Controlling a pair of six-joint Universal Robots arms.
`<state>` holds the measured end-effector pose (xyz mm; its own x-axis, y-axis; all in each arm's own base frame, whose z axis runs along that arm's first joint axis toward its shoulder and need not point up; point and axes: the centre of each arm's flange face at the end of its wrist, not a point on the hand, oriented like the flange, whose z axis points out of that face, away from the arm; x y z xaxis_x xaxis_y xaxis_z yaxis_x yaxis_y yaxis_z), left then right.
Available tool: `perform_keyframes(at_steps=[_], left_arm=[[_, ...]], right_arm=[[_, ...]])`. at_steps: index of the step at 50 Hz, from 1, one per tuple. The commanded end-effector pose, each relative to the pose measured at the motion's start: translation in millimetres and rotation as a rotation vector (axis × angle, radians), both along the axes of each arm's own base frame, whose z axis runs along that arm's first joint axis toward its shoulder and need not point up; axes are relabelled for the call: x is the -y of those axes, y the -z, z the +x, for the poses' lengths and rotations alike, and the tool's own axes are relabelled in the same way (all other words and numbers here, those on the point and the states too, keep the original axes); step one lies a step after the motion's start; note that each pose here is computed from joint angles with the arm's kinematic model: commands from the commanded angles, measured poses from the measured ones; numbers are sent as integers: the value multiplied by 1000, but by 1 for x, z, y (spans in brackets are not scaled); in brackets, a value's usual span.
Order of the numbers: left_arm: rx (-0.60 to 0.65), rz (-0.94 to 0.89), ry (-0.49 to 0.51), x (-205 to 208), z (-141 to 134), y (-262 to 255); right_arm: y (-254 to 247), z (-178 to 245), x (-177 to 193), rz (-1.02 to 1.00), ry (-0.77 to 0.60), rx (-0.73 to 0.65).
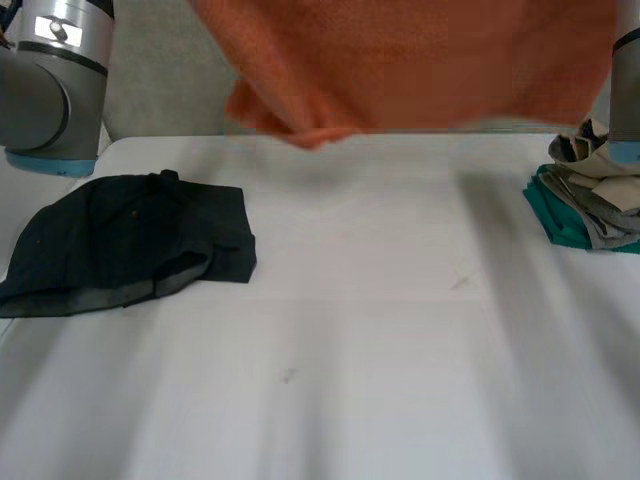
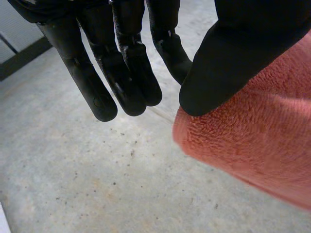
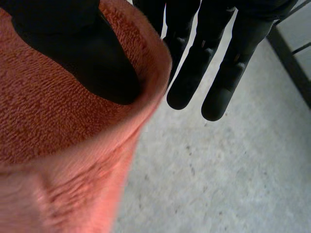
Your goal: Fold the laundry.
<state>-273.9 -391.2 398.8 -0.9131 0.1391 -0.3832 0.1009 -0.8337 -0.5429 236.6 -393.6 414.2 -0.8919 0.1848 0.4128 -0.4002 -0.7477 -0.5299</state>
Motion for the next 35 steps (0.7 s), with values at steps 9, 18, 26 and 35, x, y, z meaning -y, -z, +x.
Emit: perform_keyframes(at_steps=[9,18,26,35], left_arm=[[136,525,-26,-59,22,124],[301,831,-67,-120,41,221],[454,1019,-229,-157,62,257],[444,986,-219,-150,62,247]], right_arm=[[110,0,-23,420,-136,-145],[229,-24,-83,970,-227,-336],[257,-42,-107,1106,-182,-430],[253,-43,-104,1088,-174,-421]])
